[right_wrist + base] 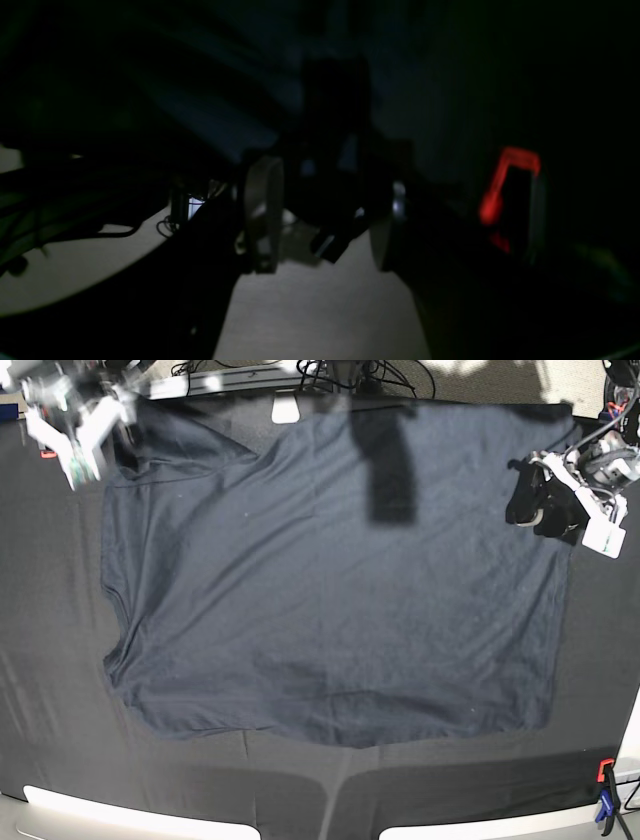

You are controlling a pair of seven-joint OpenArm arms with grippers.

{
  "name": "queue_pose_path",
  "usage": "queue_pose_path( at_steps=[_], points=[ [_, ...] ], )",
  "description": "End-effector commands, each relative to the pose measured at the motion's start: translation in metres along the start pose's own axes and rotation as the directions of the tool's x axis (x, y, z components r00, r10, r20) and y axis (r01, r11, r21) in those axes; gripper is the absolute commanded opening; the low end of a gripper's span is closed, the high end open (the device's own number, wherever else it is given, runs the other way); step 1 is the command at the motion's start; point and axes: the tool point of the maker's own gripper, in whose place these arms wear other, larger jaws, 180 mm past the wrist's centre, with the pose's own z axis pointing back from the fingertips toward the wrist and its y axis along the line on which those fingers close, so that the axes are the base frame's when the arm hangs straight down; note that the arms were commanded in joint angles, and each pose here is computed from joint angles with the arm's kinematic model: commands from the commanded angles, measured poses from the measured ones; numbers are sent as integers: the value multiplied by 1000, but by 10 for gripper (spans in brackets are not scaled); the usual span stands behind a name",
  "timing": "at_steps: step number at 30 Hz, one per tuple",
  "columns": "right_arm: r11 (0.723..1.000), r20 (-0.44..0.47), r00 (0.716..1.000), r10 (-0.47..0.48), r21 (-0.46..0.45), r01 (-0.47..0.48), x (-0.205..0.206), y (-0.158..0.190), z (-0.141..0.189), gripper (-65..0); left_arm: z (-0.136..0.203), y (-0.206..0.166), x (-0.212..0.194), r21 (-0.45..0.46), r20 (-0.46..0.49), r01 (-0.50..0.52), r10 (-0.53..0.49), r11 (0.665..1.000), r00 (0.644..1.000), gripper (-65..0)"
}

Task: Layout the t-shirt on the table in an organized manner, then fold the t-shirt properly
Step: 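Pull the shirt edge with the right gripper away from the left gripper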

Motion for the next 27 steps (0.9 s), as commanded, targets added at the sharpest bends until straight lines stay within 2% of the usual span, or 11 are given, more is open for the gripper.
queue_pose_path(
  at_steps=[1, 5, 8, 12, 17, 20, 22, 25, 27],
  points=[
    [1000, 55, 998, -18, -5, 18, 9, -9, 2, -389, 3, 0, 13, -6, 40, 20, -19, 1000, 999, -358],
    [984, 123, 977, -175, 53, 170, 11, -33, -10, -389, 3, 0, 13, -6, 40, 20, -19, 1000, 999, -358],
    [960, 142, 957, -254, 162, 230, 10, -34, -28, -389, 3, 0, 13, -7, 40, 20, -20, 1000, 999, -358],
    [913, 80, 944, -320, 291, 285, 6, -19, -44, -389, 3, 0, 13, -7, 40, 20, -20, 1000, 999, -358],
    [893, 40, 932, -360, 304, 332, -2, -20, -54, -389, 3, 0, 13, -7, 40, 20, -20, 1000, 999, -358],
    [888, -13, 935, -354, 308, 341, -12, -17, -55, -389, 3, 0, 13, -7, 40, 20, -20, 1000, 999, -358],
    [869, -39, 931, -362, 347, 353, -13, -9, -52, -392, 3, 0, 13, -7, 40, 20, -20, 1000, 999, -358],
    [843, -28, 921, -389, 392, 369, -9, -2, -48, -501, 3, 0, 12, -7, 40, 20, -20, 1000, 999, -358],
    [844, -30, 921, -388, 390, 368, -10, -2, -48, -584, 3, 0, 12, -7, 39, 20, -19, 1000, 999, -358]
  ],
)
